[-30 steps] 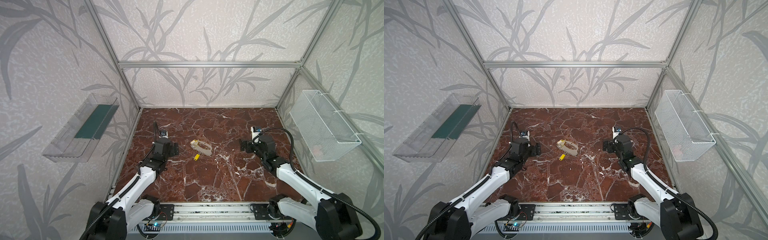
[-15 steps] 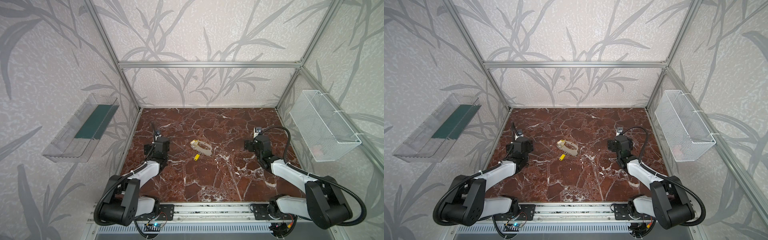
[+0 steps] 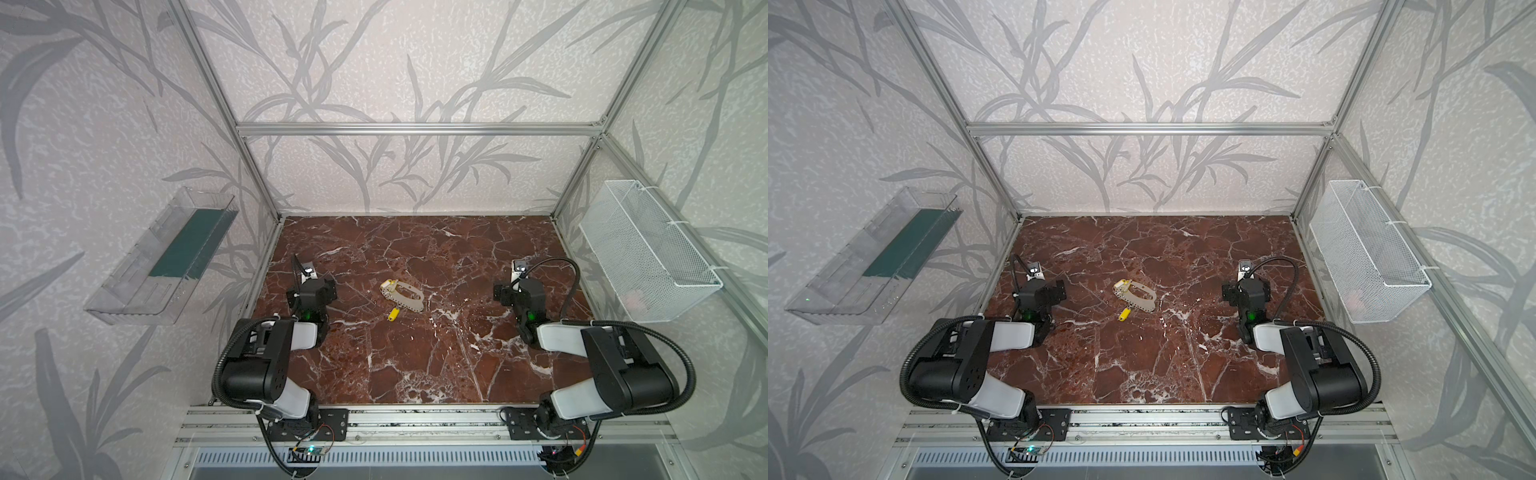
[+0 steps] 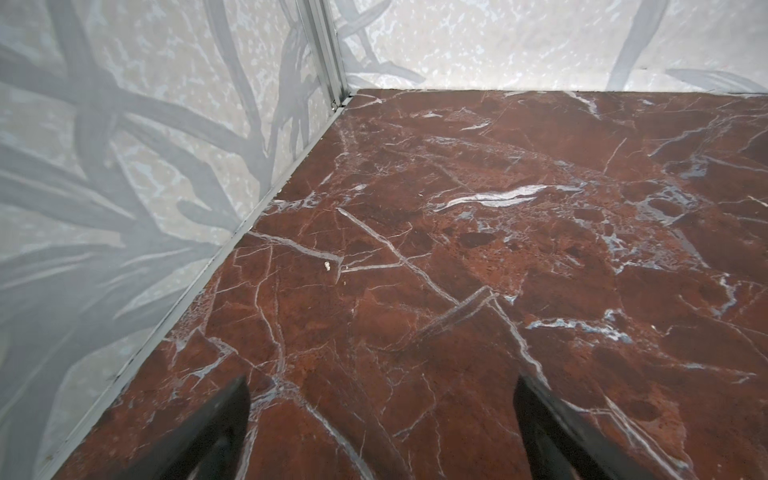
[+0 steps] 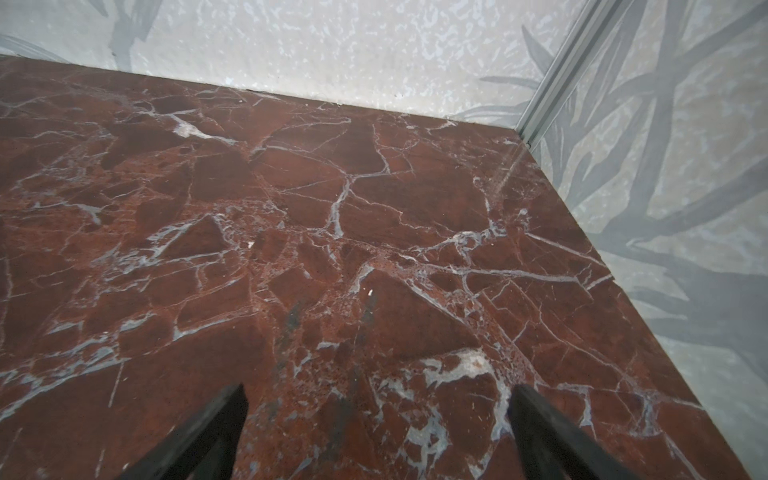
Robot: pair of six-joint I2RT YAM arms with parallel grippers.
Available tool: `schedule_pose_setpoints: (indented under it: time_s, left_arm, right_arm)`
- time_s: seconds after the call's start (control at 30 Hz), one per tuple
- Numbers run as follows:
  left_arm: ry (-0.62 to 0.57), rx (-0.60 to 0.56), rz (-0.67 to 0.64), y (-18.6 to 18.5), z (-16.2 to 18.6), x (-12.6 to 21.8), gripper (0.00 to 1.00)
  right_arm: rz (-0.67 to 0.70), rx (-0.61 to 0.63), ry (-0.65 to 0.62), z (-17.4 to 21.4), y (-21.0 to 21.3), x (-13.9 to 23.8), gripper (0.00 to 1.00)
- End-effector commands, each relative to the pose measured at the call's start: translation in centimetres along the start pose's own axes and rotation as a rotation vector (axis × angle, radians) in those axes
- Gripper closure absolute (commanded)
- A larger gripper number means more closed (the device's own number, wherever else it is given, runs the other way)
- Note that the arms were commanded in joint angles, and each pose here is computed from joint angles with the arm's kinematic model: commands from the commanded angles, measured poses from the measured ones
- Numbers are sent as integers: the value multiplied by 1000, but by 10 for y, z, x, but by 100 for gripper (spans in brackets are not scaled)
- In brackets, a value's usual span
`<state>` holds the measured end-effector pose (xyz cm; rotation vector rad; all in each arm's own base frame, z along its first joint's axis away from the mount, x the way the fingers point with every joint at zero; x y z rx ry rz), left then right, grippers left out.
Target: Put the keys on the keyring
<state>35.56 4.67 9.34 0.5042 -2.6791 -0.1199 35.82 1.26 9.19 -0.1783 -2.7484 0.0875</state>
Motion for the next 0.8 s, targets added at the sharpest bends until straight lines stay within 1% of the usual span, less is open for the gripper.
schedule_pose_setpoints:
  time_s: [0.0,0.1,0.17,0.3,0.77]
  left_arm:
    - [-70,42,84,-8,-15,-1,1]
    - [-71,43,85,-7,-15,-1,1]
    - [-75,43,84,-7,-15,0,1]
    - [-78,44,82,-7,-14,0,1]
    - [-84,43,83,-7,-15,0,1]
  right_arm:
    - [-71,-25,-93,-13,7,3,1]
    - [-93,-17,-103,-15,11,-1,1]
    - [-93,-11,-64,-15,12,-4,1]
    - [-74,-18,-77,-15,9,-4,1]
    - [-85,-9,-73,-14,11,-4,1]
Point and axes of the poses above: each gripper's point midway between its finger pads, its own x axis back along the fingers, its own y axis along the line the jaws close on, z = x × y, the point moved 3 cm from there along x, back along the fingers, and after that the axes turned 3 degrees about -x, right-handed, at the moved point
